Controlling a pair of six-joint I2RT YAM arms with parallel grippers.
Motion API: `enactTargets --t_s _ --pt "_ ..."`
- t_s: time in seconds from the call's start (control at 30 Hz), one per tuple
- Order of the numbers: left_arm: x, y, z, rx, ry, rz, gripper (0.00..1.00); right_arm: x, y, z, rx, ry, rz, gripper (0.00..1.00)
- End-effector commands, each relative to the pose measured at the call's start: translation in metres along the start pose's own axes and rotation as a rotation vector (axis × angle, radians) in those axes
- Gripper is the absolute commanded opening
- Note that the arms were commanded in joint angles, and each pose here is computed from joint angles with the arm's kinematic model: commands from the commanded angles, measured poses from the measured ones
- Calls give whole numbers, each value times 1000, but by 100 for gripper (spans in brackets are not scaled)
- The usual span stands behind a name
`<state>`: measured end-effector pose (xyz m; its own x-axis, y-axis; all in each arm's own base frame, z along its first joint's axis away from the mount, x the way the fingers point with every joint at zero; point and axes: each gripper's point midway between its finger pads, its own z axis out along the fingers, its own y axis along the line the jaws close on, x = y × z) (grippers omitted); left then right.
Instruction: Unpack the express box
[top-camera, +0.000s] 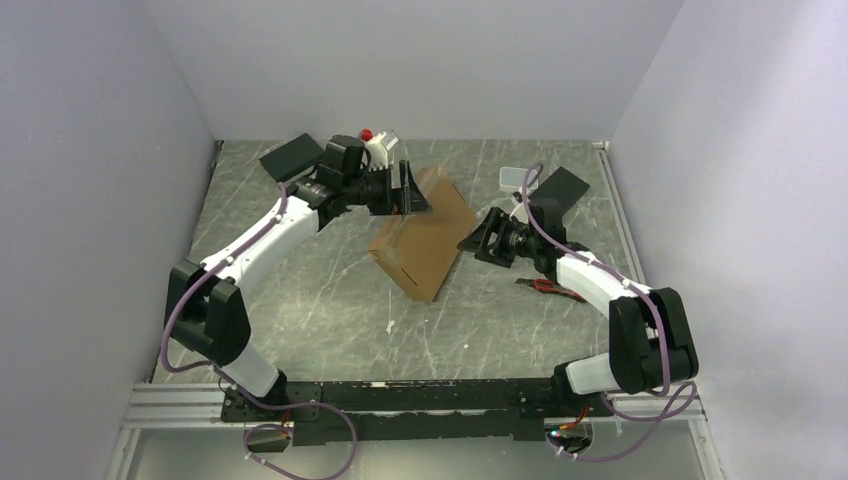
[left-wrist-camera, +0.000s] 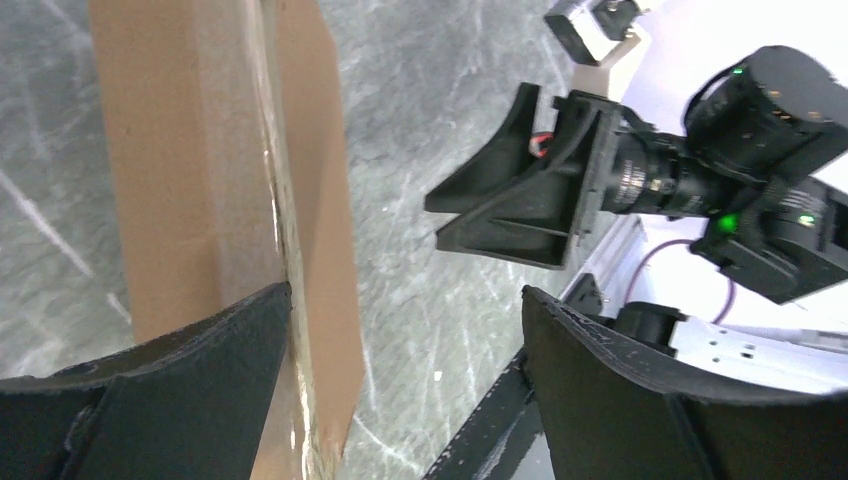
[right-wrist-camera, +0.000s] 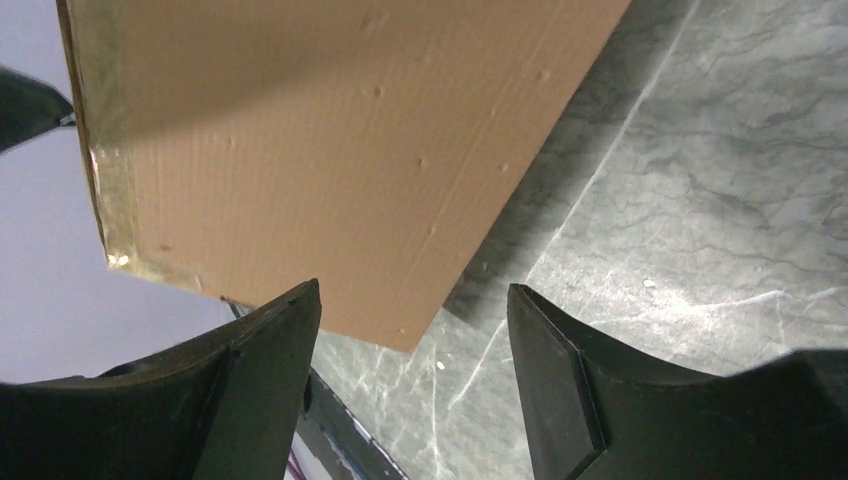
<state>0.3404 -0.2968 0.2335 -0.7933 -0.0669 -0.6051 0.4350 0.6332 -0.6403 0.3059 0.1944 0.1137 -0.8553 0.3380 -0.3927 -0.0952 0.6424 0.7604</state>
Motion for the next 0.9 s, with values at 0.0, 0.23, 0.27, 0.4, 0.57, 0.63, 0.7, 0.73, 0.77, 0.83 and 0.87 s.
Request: enactTargets --t_s 0.0,0.23,0.27,0.4,0.57,0.63,0.7,0.73,0.77,0.83,0.87 --pt "-3 -28 10 171 8 -32 88 -23 -5 -3 -58 -117 116 71" --pt "21 -69 43 265 99 6 88 -48 -25 -39 -48 -289 179 81" --pt "22 -72 46 275 104 9 88 -50 -27 -45 -34 -302 177 82" --pt "15 -76 43 254 95 71 89 -56 -18 -53 -26 -316 47 94" --pt "-17 -40 6 53 21 142 93 -34 1 -14 -20 -72 -105 97" --pt "-17 -10 -9 -25 13 101 93 -28 6 -1 -31 -23 -85 98" --pt "-18 18 -24 -93 -17 62 93 -31 14 13 -48 -19 -67 96" --pt "-19 32 -31 -118 -34 38 93 -30 17 23 -39 -3 -59 94" --pt "-18 45 -37 -143 -48 14 93 -31 19 34 -15 8 -57 93" --pt "-20 74 -47 -182 -63 -41 93 -28 12 54 80 35 -33 91" --pt "-21 87 -49 -193 -63 -56 93 -29 10 62 117 39 -27 90"
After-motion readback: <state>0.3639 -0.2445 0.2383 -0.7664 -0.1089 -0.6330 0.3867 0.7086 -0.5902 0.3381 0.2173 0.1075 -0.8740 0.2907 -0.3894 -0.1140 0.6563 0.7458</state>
